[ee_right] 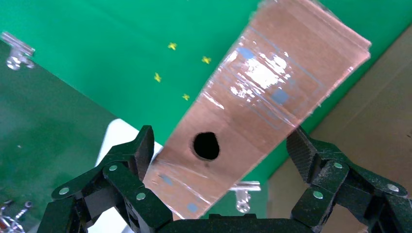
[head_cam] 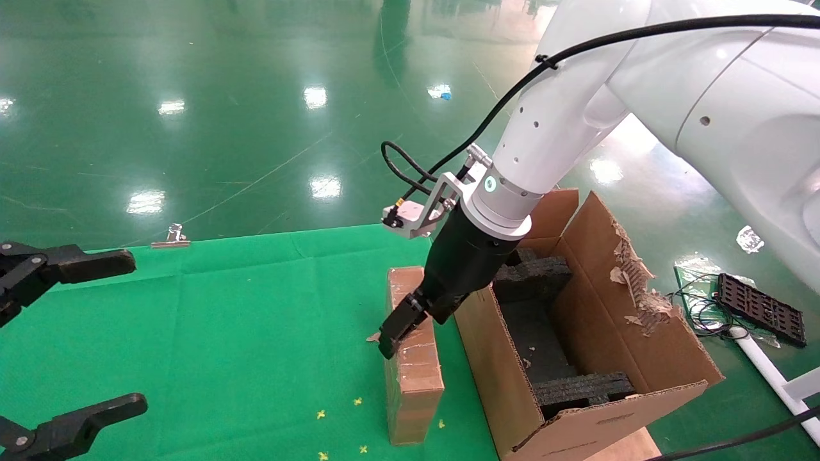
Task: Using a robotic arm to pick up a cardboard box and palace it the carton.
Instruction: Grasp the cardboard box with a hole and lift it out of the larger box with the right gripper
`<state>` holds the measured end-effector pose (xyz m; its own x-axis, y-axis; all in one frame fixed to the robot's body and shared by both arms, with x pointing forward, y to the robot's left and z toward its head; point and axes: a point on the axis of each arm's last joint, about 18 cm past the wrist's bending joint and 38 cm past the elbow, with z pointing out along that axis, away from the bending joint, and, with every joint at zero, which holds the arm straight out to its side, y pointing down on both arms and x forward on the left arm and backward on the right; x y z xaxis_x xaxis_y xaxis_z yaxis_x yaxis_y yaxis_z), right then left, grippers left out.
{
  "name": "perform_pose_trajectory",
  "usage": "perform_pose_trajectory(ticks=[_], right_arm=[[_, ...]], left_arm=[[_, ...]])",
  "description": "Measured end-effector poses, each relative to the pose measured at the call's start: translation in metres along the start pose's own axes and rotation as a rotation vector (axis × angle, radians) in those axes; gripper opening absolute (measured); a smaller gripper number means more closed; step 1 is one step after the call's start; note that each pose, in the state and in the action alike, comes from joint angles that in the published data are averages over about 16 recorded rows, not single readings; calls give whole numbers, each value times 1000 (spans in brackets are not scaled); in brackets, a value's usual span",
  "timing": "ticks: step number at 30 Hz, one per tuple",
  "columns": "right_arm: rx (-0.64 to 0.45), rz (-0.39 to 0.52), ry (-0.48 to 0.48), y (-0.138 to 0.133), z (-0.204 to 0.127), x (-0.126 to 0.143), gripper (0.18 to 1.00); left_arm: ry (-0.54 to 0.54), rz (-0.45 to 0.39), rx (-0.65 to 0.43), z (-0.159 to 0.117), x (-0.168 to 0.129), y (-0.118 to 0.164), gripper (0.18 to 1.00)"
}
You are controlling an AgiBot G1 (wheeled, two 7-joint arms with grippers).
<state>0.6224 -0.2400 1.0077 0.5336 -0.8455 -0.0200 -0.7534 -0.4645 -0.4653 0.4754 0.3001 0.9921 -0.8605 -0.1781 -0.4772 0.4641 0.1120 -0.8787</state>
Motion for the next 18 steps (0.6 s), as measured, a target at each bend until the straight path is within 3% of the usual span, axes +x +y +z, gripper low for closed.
perform_pose_trajectory(ticks=[11,18], right_arm=[[-26,-9,12,4,2,2,950],[-34,-13,13,7,3,3,864]], left_arm=[[0,0,0,0,0,0,980],[0,0,0,0,0,0,926]])
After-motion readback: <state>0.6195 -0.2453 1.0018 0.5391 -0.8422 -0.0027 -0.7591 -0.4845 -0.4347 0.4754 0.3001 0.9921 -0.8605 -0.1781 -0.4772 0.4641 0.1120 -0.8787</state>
